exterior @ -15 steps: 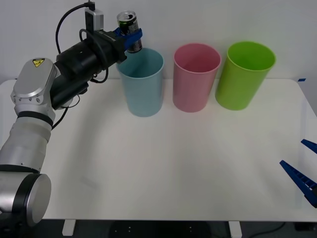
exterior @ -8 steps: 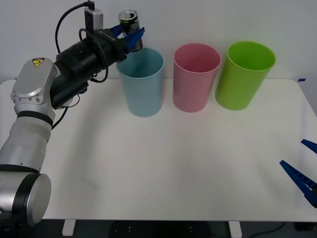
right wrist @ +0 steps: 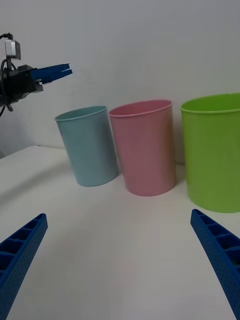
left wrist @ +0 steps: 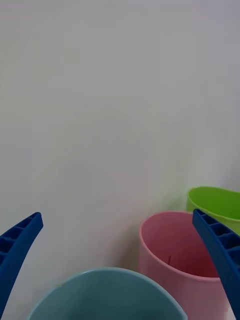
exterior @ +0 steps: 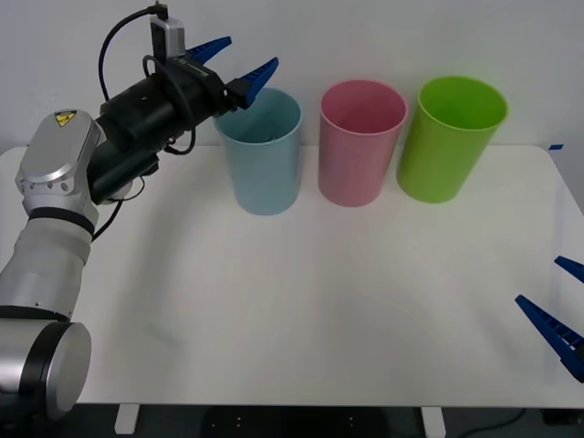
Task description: Grasp the object on the table and drop it into the matching bin: aluminum can to the light blue bin, PET bottle to the pink bin.
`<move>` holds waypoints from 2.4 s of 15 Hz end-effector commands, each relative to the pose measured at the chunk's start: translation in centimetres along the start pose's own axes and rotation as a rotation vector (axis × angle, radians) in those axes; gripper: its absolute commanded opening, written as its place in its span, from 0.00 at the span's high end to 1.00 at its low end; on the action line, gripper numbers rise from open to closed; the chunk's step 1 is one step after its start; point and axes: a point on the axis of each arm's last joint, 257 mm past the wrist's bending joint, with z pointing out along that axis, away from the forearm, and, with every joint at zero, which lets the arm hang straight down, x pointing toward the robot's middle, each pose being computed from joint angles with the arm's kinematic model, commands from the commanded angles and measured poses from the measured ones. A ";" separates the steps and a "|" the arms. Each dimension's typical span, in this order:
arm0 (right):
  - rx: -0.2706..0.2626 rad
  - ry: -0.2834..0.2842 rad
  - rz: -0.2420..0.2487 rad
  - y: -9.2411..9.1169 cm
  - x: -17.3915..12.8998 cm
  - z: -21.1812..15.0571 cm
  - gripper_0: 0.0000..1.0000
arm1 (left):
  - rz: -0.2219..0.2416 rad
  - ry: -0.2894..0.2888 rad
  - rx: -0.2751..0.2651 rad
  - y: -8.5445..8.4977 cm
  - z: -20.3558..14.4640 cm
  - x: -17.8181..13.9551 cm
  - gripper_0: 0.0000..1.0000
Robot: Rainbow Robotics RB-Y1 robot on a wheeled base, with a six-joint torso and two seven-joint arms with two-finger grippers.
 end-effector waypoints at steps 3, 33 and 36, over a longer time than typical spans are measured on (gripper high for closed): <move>0.000 0.000 0.000 0.0 0.0 0.0 0.00 | -0.026 -0.033 0.013 0.5 -3.1 -0.4 0.00; 0.000 0.000 0.000 0.0 0.0 0.0 0.00 | 0.174 0.219 -0.129 2.9 -41.3 3.6 0.00; 0.000 0.000 0.000 0.0 0.0 0.0 0.00 | 0.153 0.234 -0.158 2.6 -43.3 4.2 0.00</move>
